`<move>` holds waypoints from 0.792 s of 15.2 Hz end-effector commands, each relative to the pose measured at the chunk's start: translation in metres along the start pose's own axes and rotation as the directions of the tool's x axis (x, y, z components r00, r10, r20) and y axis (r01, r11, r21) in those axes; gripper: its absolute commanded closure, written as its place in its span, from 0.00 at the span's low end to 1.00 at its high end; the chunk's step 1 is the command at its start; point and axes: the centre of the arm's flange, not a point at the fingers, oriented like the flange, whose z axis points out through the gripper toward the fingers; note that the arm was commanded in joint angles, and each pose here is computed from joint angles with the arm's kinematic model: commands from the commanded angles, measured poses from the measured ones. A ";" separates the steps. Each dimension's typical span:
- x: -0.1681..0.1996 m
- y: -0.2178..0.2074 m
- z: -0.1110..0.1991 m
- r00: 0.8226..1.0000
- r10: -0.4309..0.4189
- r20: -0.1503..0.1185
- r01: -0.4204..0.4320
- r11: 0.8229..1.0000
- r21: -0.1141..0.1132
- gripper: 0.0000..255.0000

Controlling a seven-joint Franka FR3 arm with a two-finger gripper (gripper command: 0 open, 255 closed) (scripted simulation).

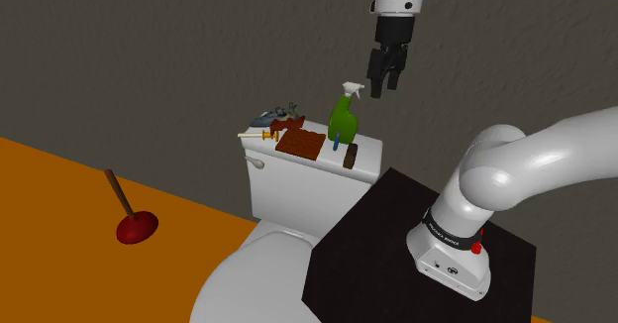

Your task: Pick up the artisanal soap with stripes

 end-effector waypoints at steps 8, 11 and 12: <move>0.039 0.017 0.078 0.926 0.375 -0.047 -0.375 0.927 0.013 0.00; 0.055 0.029 0.110 0.851 0.521 -0.065 -0.521 0.853 0.024 0.00; 0.059 0.034 0.121 0.820 0.567 -0.070 -0.567 0.823 0.029 0.00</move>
